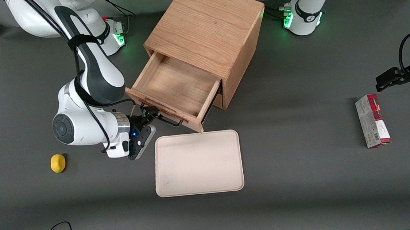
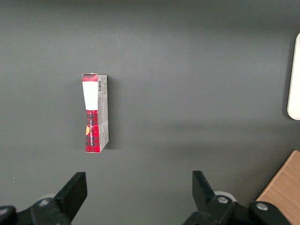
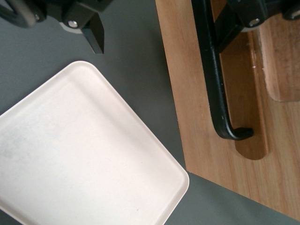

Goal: Open upper drawer
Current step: 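Pull the upper drawer outward by its handle with the right gripper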

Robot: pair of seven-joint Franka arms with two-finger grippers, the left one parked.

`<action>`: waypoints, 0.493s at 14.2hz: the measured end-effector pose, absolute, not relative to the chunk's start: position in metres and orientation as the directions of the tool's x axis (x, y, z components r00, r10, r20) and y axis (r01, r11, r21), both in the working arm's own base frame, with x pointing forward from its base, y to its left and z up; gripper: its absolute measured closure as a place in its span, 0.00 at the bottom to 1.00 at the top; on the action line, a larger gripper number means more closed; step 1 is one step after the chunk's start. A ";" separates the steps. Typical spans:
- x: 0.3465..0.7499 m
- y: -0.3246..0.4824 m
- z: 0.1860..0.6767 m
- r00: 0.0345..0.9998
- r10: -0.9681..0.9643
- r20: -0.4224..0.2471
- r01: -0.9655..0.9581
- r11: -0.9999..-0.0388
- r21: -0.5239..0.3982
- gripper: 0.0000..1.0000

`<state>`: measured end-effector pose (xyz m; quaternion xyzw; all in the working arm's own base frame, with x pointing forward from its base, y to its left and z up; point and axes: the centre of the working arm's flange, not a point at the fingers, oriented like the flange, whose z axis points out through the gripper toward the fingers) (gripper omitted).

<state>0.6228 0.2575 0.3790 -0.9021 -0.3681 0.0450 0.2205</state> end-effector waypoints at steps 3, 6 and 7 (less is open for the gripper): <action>0.633 0.247 0.374 0.725 0.682 0.094 0.647 -0.627 -0.435 0.00; 0.642 0.241 0.373 0.727 0.679 0.103 0.647 -0.627 -0.433 0.00; 0.645 0.238 0.373 0.729 0.677 0.103 0.645 -0.629 -0.434 0.00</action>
